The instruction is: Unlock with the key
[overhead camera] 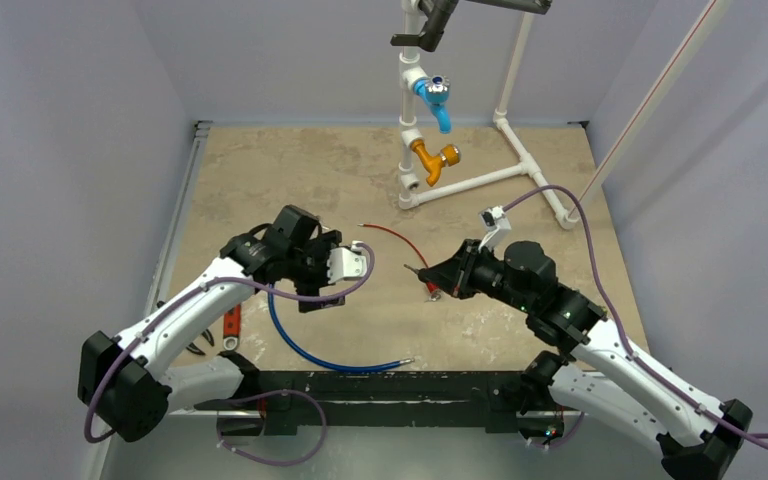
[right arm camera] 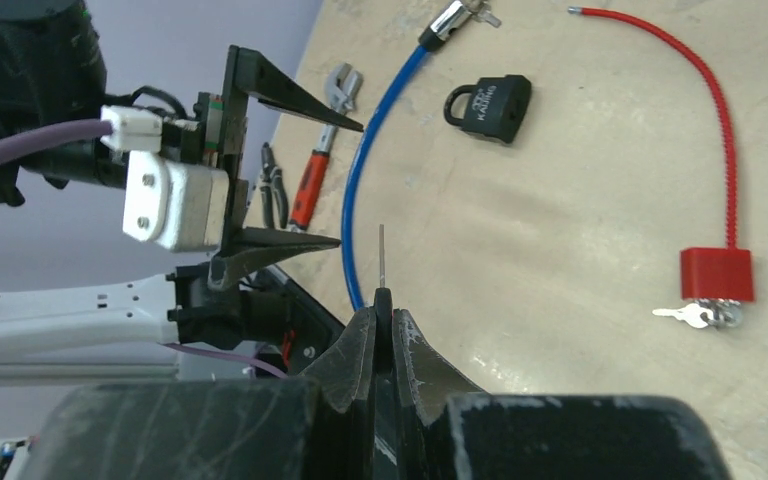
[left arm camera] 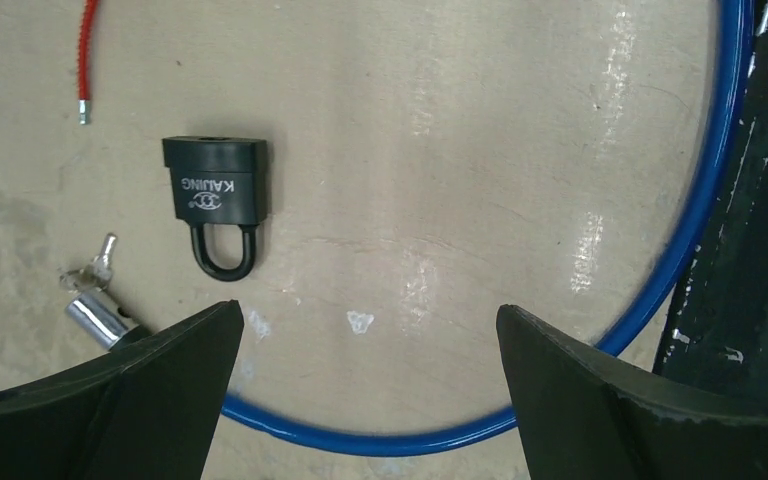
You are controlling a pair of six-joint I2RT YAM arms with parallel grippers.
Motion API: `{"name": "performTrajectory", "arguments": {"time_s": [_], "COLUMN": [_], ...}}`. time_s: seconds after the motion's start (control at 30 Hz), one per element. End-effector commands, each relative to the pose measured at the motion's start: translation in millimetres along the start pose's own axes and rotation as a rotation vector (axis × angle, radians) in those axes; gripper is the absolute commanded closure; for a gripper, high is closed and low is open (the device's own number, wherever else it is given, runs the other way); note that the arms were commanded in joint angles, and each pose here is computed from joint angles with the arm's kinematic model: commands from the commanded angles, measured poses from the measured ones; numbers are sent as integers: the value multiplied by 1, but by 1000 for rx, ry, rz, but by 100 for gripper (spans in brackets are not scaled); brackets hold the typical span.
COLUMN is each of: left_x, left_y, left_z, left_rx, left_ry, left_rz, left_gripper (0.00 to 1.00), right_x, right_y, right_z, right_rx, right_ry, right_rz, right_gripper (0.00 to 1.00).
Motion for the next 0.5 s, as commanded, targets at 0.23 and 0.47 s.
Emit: {"name": "performTrajectory", "arguments": {"time_s": [0.23,0.47], "left_x": [74,100], "left_y": [48,84], "left_z": [0,-14], "left_rx": [26,30], "left_ry": [-21,-62], "left_rz": [168,210], "left_gripper": [0,9], "right_x": [-1,4], "right_y": [-30,-33], "right_z": [-12,-20], "right_rx": [-88,-125], "right_ry": [-54,-67], "right_rz": [52,36], "right_gripper": [100,100]}}
Point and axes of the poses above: each gripper's point midway between its finger pads, its own y axis out along the fingers, its own x axis along the line the jaws close on, z = x × y, the point moved 7 cm from there along -y, back along the fingers, and after that the axes turned 12 degrees about -y, right-handed, at the moved point
